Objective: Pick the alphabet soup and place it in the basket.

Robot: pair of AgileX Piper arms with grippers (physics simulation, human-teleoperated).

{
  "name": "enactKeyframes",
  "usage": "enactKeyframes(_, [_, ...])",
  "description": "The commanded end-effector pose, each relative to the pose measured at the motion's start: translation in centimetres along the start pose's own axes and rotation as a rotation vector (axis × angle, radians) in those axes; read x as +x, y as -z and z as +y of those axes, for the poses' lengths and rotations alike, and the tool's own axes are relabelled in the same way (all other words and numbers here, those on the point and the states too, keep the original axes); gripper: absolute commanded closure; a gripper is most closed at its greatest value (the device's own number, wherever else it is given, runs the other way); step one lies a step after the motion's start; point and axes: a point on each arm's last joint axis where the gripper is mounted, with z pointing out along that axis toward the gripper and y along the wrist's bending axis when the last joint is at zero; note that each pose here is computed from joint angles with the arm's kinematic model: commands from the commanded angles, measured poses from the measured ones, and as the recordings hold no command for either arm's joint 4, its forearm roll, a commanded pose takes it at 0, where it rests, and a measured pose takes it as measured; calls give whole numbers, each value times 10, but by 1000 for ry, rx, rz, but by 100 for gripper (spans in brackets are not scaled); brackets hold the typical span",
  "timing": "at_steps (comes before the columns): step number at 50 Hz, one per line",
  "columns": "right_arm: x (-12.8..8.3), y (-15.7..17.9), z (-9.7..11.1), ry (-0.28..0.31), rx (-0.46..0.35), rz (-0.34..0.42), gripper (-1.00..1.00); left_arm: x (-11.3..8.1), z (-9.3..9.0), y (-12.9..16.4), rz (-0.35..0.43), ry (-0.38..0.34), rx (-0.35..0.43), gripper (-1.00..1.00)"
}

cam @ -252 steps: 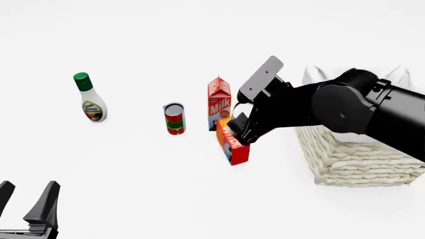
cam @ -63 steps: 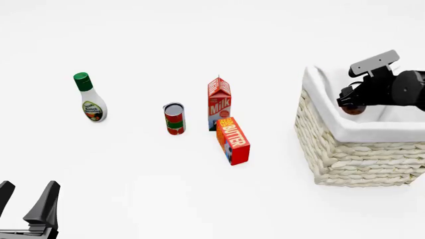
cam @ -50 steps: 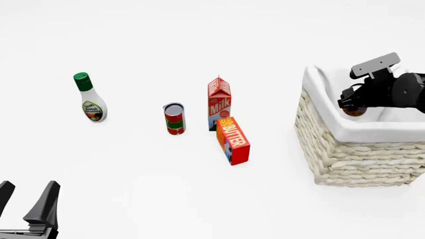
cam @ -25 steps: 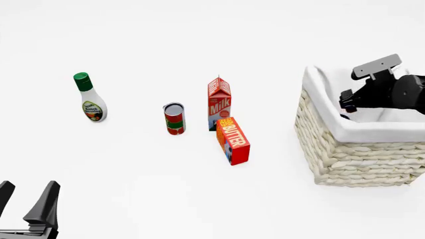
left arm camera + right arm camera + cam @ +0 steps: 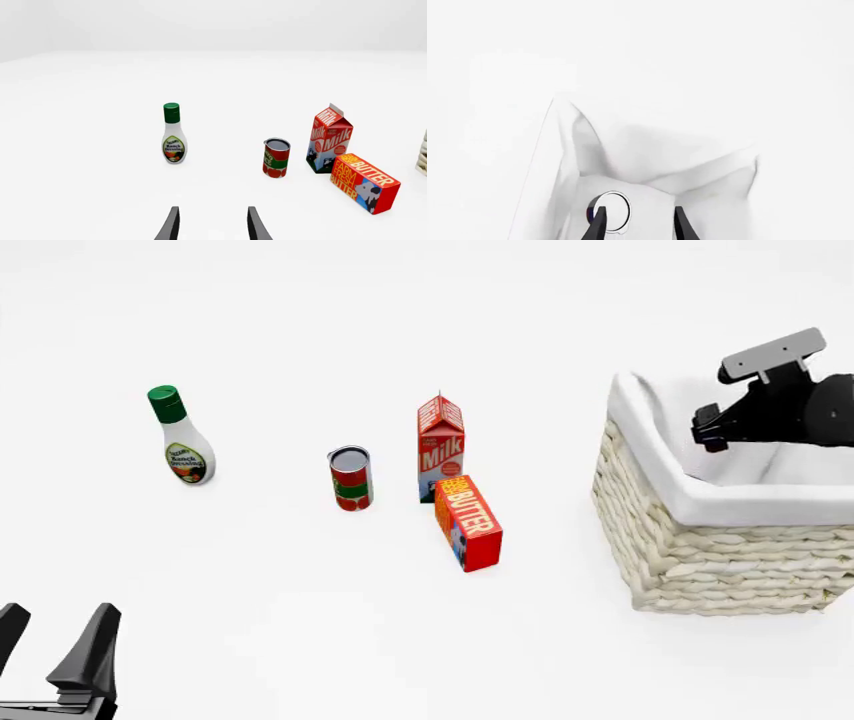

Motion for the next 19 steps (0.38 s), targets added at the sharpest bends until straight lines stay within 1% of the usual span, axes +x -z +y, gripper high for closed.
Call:
enactKeyframes(1, [-24,36,-3,2,9,-65,-100,0,0,0,0,0,0,-100])
enactKeyframes(8, [-56,92,2,16,1,-172,-100,0,0,0,0,0,0,-100])
enactKeyframes(9, [-56,92,2,16,1,-172,-100,0,0,0,0,0,0,-100])
enactKeyframes(10, [-62,99,2,10,-3,-185,-100,0,0,0,0,0,0,-100])
enactKeyframes(13, [-76,127,3,26,-6,-240,-100,0,0,0,0,0,0,-100])
enactKeyframes(14, [-83,139,2,18,-8,-262,-100,0,0,0,0,0,0,-100])
enactKeyframes(16, [-90,155,2,28,-8,-294,-100,0,0,0,0,0,0,-100])
enactKeyframes(17, [-100,173,1,32,-15,-319,-100,0,0,0,0,0,0,-100])
enactKeyframes(18, [-100,173,1,32,-15,-319,-100,0,0,0,0,0,0,-100])
enactKeyframes(19, [-102,187,5,46,-22,-356,-100,0,0,0,0,0,0,-100])
